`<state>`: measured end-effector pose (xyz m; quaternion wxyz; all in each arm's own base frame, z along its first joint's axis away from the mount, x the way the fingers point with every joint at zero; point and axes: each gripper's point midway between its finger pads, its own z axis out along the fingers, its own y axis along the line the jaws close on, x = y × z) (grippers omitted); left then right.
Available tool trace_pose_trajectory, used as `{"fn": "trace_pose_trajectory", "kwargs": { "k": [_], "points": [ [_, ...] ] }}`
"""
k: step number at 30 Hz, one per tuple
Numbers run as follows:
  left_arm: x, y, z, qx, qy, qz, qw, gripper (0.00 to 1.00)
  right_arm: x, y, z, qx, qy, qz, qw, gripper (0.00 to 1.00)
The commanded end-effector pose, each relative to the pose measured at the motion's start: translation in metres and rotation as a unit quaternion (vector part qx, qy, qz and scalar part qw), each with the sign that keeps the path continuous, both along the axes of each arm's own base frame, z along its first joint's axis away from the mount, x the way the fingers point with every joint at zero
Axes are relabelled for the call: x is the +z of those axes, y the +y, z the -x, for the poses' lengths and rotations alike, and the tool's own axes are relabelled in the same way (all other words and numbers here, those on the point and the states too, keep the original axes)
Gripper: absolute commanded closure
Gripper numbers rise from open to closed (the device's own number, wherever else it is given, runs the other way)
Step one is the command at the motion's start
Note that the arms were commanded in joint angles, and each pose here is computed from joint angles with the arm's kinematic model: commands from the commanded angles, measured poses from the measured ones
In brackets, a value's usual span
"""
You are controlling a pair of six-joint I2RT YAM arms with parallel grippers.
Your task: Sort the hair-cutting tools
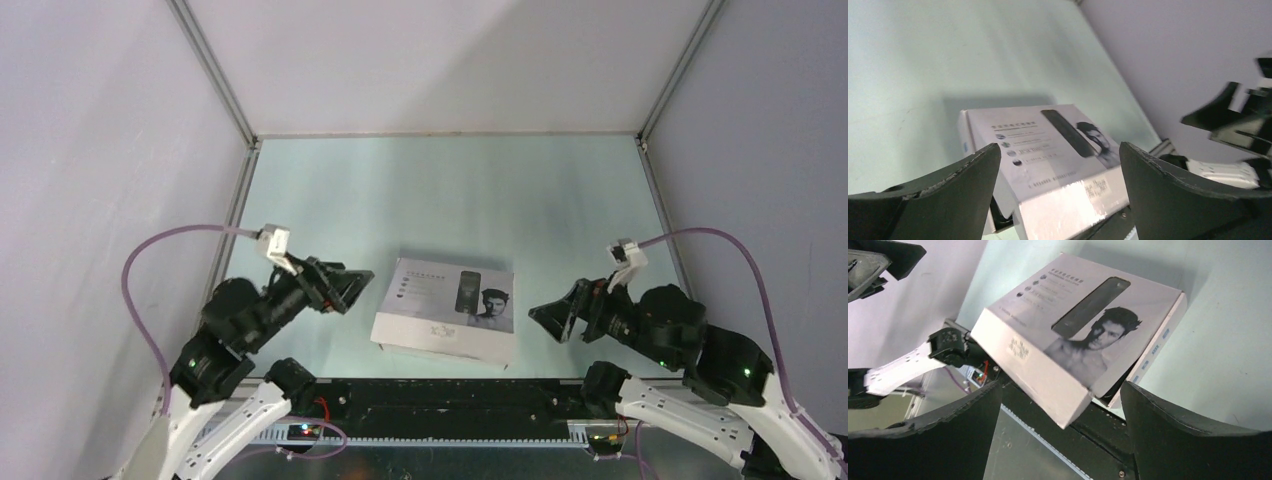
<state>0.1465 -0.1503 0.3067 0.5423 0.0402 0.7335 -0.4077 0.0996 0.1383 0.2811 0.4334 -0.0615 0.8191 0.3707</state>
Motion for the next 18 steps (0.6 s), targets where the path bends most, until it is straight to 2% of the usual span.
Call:
{"fn": "trace_pose_trajectory", "kwargs": {
  "k": [1,3,6,9,13,14,18],
  "points": [
    [-0.037,0.002,-0.031,0.061,0.083,-0.056,0.993,0.05,-0.008,0.012,-0.024,-0.044,0.028,0.032,0.998,0.07],
    [-0.054,-0.005,-0.04,0.066,0.115,-0.072,0.989,0.05,-0.025,0.02,-0.037,-0.06,0.067,0.06,0.994,0.06],
    [-0.078,-0.014,-0.053,0.069,0.156,-0.089,0.981,0.05,-0.045,0.028,-0.051,-0.073,0.117,0.058,0.989,0.07],
    [-0.104,-0.018,-0.062,0.074,0.187,-0.102,0.974,0.04,-0.066,0.032,-0.068,-0.088,0.161,0.023,0.983,0.08],
    [-0.131,-0.028,-0.074,0.069,0.219,-0.079,0.97,0.04,-0.113,0.037,-0.085,-0.102,0.21,-0.027,0.972,0.1],
    [-0.136,-0.03,-0.076,0.064,0.227,-0.073,0.969,0.03,-0.112,0.038,-0.095,-0.109,0.205,-0.049,0.972,0.1],
    [-0.162,-0.037,-0.087,0.064,0.255,-0.064,0.963,0.03,-0.142,0.035,-0.113,-0.13,0.224,-0.06,0.964,0.1]
  ]
}}
